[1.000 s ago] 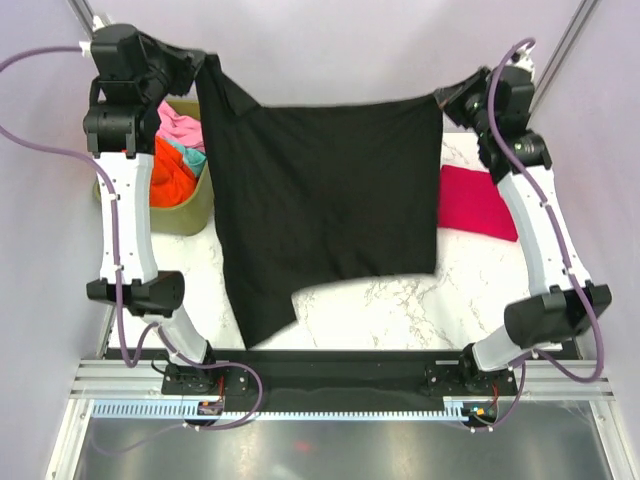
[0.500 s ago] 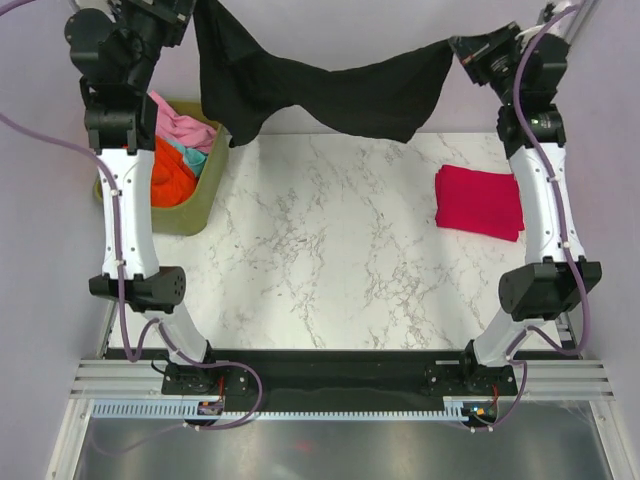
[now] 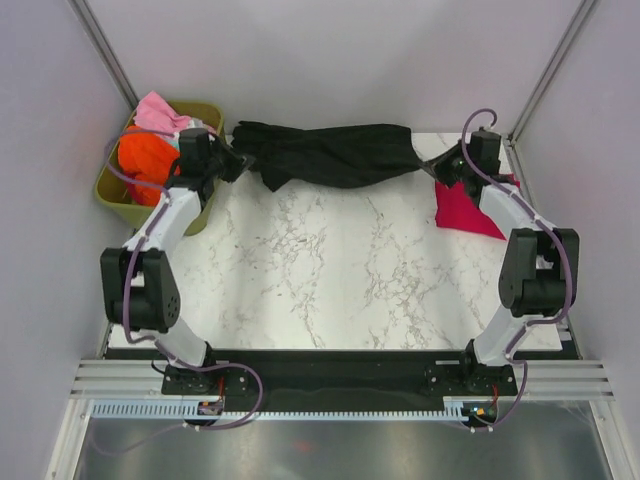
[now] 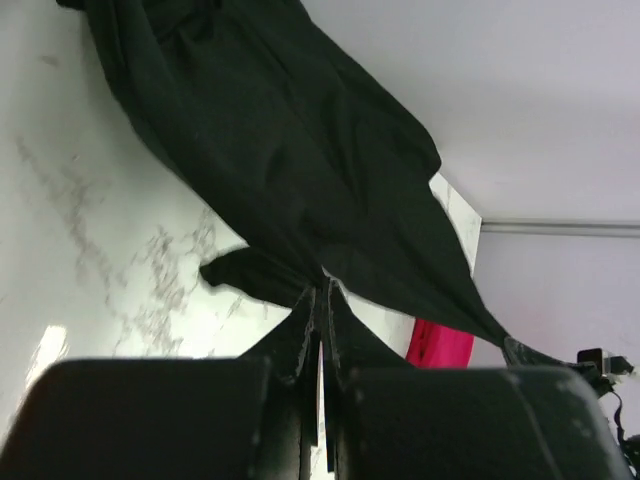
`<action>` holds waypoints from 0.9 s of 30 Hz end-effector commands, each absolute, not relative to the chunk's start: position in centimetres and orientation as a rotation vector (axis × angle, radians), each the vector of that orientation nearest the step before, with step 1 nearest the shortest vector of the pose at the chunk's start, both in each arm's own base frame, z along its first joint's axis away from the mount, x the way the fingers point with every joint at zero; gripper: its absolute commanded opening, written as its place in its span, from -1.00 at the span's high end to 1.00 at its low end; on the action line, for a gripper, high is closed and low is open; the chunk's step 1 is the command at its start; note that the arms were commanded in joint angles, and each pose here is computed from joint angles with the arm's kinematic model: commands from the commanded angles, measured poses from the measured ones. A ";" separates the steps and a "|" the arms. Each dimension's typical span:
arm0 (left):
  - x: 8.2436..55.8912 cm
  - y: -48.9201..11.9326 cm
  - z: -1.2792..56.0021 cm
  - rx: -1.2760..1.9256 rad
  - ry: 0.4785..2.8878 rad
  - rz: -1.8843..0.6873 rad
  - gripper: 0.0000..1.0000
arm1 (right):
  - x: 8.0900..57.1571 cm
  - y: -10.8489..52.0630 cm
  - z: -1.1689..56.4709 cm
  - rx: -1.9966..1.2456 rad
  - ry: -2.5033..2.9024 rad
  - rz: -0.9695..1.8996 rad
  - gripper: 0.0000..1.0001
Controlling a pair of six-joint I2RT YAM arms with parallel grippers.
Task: Fold and stack the t-shirts
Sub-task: Flatten the tshirt out
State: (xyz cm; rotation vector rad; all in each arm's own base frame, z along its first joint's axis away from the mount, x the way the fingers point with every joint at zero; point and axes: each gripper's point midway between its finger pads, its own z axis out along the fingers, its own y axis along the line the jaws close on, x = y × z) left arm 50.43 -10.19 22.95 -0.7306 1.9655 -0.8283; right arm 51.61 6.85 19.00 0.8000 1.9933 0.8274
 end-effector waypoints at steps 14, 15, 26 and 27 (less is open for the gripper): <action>31.6 -6.3 21.1 -0.825 1.792 -0.702 0.96 | 37.0 6.3 10.7 0.586 2.172 0.632 1.00; 30.6 -6.1 20.9 -0.842 1.806 -0.696 0.96 | 35.7 6.3 9.6 0.588 2.196 0.622 1.00; 21.0 -3.4 17.3 -1.027 1.896 -0.534 0.96 | 28.3 4.6 6.1 0.675 2.237 0.473 1.00; 20.5 -3.2 17.8 -1.025 1.873 -0.540 0.96 | 27.8 4.6 6.1 0.673 2.243 0.471 1.00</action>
